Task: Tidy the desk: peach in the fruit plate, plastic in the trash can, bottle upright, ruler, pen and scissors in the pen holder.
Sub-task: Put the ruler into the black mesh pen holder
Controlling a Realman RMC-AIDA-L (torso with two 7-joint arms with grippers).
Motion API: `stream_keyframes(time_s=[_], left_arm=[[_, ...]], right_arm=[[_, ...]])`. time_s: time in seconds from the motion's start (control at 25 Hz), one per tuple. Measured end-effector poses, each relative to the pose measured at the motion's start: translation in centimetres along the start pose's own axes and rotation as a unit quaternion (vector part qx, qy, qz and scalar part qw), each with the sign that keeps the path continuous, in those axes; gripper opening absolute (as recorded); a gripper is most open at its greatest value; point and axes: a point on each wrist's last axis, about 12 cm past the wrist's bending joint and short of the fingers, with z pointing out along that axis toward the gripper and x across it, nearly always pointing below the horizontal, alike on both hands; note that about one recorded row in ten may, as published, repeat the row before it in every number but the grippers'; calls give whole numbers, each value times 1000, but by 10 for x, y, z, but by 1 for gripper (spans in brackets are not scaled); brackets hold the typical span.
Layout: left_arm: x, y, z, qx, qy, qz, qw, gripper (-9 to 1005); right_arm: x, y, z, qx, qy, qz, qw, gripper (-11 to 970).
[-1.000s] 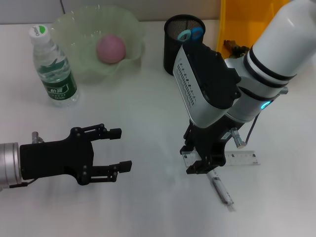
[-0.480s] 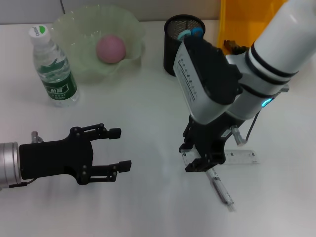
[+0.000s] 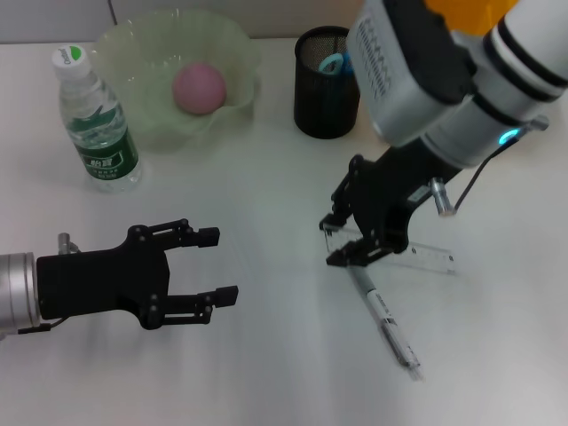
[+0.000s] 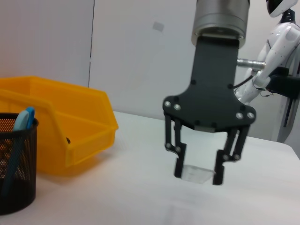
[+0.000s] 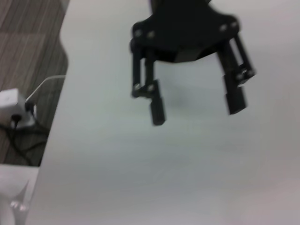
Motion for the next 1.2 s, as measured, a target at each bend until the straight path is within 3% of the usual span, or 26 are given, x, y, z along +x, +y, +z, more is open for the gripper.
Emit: stream_keyframes(time_s=[0.28,0.6,1.2], left_arm=[[-2,2,4,1,0,5,1000,808],[-4,2,7,1,-6,5,1000,807],[-10,2,23,-26,-55,24,998,807]], right_arm=[[10,-12,-19,45,-77,51,995,398],[21,-15,-25,75,-139,82,984,397],[46,-23,-32,147,-252,149,945,397]])
